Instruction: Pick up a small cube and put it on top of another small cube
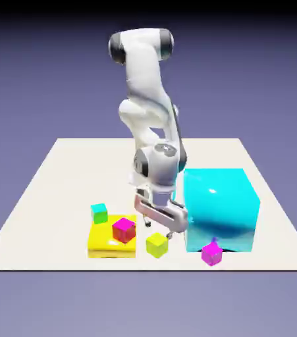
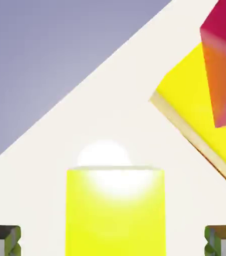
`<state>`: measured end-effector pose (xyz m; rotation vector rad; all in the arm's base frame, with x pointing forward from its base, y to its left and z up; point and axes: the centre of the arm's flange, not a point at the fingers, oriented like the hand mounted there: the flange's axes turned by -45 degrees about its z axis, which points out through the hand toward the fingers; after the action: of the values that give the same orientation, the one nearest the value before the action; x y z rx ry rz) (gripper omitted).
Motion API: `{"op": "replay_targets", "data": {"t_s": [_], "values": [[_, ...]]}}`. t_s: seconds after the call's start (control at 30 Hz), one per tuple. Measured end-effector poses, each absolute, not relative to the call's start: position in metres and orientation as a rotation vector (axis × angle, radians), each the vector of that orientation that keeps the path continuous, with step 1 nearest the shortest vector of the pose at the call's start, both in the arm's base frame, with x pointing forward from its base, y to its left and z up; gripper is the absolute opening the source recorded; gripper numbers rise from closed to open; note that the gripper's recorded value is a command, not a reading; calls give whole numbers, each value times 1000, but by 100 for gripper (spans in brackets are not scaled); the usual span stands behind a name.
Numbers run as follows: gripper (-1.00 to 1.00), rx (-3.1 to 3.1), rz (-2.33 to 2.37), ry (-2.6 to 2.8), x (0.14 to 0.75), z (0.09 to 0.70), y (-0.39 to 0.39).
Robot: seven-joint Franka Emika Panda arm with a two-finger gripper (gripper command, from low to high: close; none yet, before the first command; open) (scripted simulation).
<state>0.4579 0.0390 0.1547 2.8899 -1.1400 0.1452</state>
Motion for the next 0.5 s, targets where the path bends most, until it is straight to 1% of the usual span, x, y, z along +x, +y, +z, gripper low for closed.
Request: {"op": "replay_targets", "data": {"t_s": [0.07, 0.1, 0.17, 0.37, 0.4, 0.47, 0.5], "values": [[0, 2888, 143, -1134, 457, 131, 37], [-100, 2888, 143, -1133, 457, 129, 37], [-100, 2888, 143, -1134, 457, 129, 37], [-100, 2889, 144, -1134, 453, 198, 41], [-100, 2934, 179, -1046, 458, 208, 58], [-100, 3009, 308, -931, 485, 233, 76], [-100, 2973, 327, -1009, 489, 245, 59]]}}
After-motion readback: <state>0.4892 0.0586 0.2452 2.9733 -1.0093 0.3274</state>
